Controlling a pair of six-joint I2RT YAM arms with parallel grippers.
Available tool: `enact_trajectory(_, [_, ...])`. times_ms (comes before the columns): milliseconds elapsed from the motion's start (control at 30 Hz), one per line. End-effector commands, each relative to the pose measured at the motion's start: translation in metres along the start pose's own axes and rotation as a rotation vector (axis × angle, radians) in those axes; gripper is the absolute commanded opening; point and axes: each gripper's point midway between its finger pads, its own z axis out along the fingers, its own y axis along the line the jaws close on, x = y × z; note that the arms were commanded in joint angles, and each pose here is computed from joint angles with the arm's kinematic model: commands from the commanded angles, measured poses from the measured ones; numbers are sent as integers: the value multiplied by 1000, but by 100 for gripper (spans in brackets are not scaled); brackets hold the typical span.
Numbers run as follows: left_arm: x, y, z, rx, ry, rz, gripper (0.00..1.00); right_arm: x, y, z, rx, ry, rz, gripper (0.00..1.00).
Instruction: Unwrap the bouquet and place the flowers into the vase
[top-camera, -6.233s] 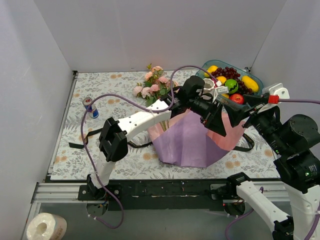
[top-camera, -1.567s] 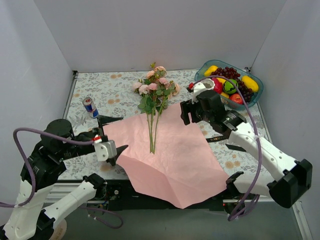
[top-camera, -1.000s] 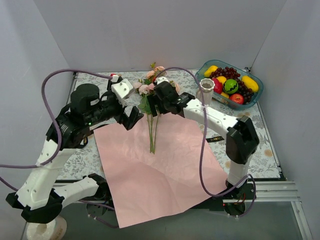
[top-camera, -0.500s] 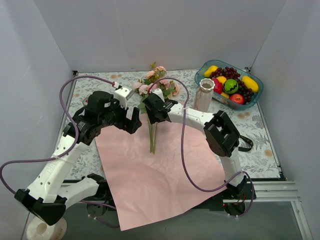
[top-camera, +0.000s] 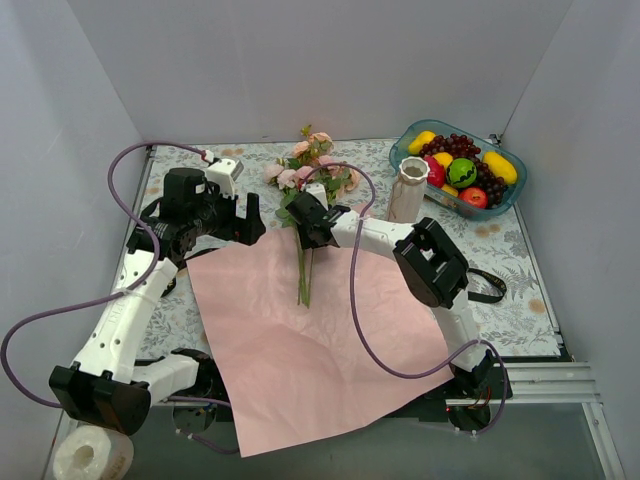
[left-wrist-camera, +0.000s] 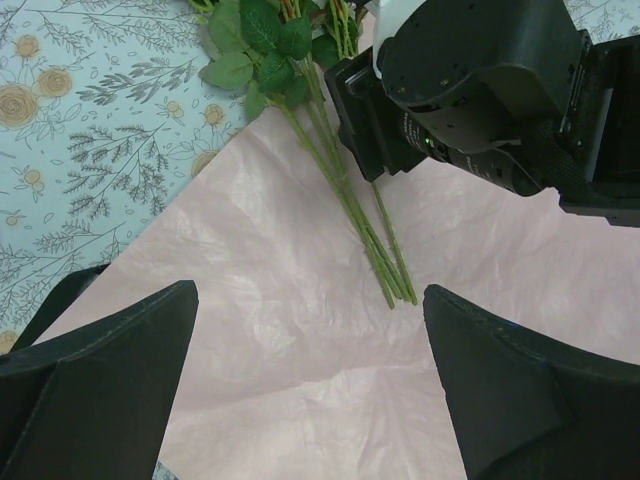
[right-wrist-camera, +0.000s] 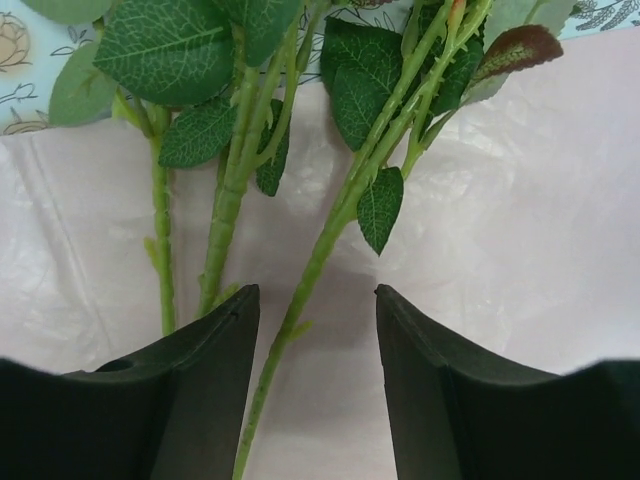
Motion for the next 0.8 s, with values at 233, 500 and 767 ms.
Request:
enact_trajectory(233, [1, -2, 0, 34, 22, 35, 95, -1, -2, 24, 18, -5, 62, 46])
enact_trajectory(500, [-4, -5, -3, 56, 4, 67, 93, -6, -5, 20, 27, -18, 75, 13])
enact_trajectory(767, [-5, -3, -1, 63, -7, 104, 93, -25, -20, -4, 77, -61, 84, 1])
